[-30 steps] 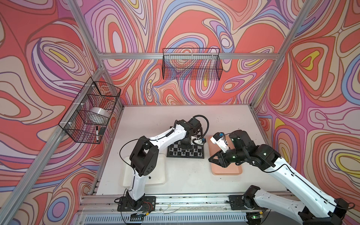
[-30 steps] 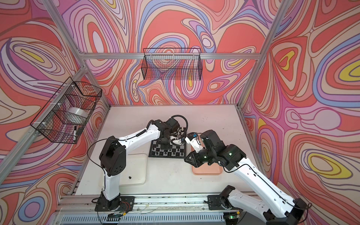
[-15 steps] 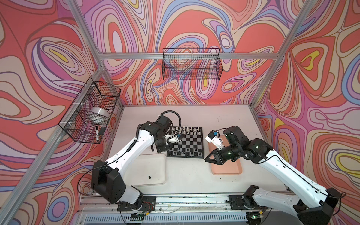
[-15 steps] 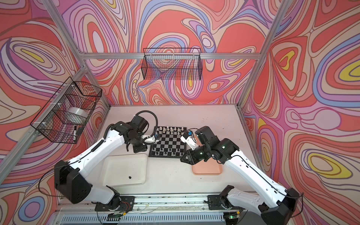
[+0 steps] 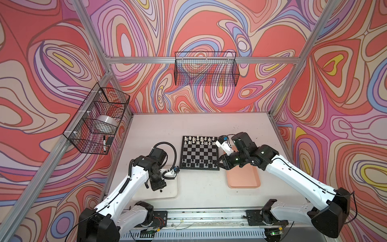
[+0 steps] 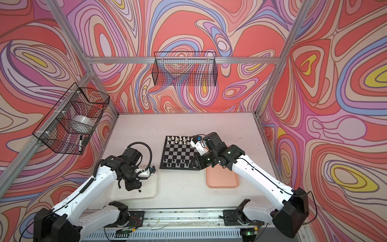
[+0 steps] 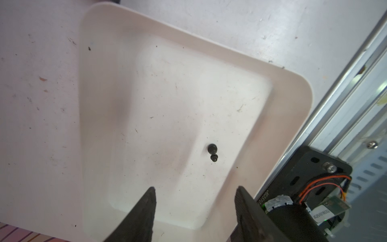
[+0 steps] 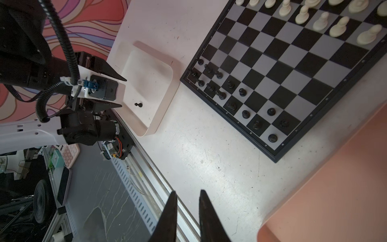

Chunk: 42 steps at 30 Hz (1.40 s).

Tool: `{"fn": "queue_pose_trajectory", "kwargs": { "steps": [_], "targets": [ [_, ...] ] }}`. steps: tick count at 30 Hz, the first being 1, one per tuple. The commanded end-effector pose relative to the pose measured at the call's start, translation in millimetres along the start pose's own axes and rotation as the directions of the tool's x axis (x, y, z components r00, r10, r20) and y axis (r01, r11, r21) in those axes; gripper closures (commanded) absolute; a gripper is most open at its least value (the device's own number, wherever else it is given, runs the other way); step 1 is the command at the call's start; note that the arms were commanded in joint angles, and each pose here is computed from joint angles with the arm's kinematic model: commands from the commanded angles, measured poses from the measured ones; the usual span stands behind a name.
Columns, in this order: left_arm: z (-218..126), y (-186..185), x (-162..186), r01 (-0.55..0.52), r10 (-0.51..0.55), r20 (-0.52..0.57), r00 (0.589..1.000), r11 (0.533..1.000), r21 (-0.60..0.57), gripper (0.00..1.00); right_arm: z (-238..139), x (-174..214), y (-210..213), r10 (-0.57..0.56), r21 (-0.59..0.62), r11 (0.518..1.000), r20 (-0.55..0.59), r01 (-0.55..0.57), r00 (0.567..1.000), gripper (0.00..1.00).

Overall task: Set up the chess pieces on the board
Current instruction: 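Open the left gripper and withdraw it to above the white tray, then lower the left gripper and close it around the last black pawn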

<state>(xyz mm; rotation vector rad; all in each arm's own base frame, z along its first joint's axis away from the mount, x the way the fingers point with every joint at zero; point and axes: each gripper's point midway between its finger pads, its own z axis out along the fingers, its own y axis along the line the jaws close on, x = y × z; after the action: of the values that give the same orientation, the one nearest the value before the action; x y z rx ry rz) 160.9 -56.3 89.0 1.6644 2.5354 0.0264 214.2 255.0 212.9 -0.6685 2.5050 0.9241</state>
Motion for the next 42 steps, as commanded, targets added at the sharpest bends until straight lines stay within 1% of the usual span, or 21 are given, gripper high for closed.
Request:
{"fn": "queue_pose_trajectory", "kwargs": {
  "steps": [1,6,11,17,26,36,42],
  "targets": [
    [5.3,1.2,2.9,-0.028,0.028,0.01,1.0,0.999,-0.017,0.39,7.7,-6.0,-6.3,-0.012,0.026,1.0,0.017,0.011,1.0,0.81],
    [17.9,-3.9,4.0,-0.006,0.006,0.018,1.0,1.0,0.002,0.41,13.5,-4.1,-9.9,-0.009,0.031,0.999,0.003,0.008,1.0,0.8],
    [32.3,-4.2,8.2,0.004,-0.004,0.007,1.0,1.0,-0.01,0.42,16.2,-3.1,-11.7,-0.012,0.031,0.999,0.0,0.012,1.0,0.81],
    [39.4,-5.0,9.8,0.022,-0.022,0.011,1.0,1.0,-0.019,0.45,21.7,2.0,-13.7,-0.009,0.024,1.0,-0.01,0.009,1.0,0.81],
    [50.8,-13.8,16.7,0.014,-0.014,-0.01,1.0,1.0,0.011,0.56,22.0,9.4,-15.5,-0.004,0.021,1.0,-0.011,0.004,1.0,0.81],
    [56.3,-16.5,18.2,0.021,-0.021,-0.013,1.0,1.0,0.02,0.61,24.6,12.7,-18.1,0.001,0.023,1.0,-0.015,0.0,1.0,0.81],
    [57.5,-19.0,18.9,0.024,-0.023,-0.013,1.0,0.999,0.029,0.65,26.8,13.8,-19.6,0.003,0.023,1.0,-0.018,-0.002,1.0,0.81]
  ]
}}
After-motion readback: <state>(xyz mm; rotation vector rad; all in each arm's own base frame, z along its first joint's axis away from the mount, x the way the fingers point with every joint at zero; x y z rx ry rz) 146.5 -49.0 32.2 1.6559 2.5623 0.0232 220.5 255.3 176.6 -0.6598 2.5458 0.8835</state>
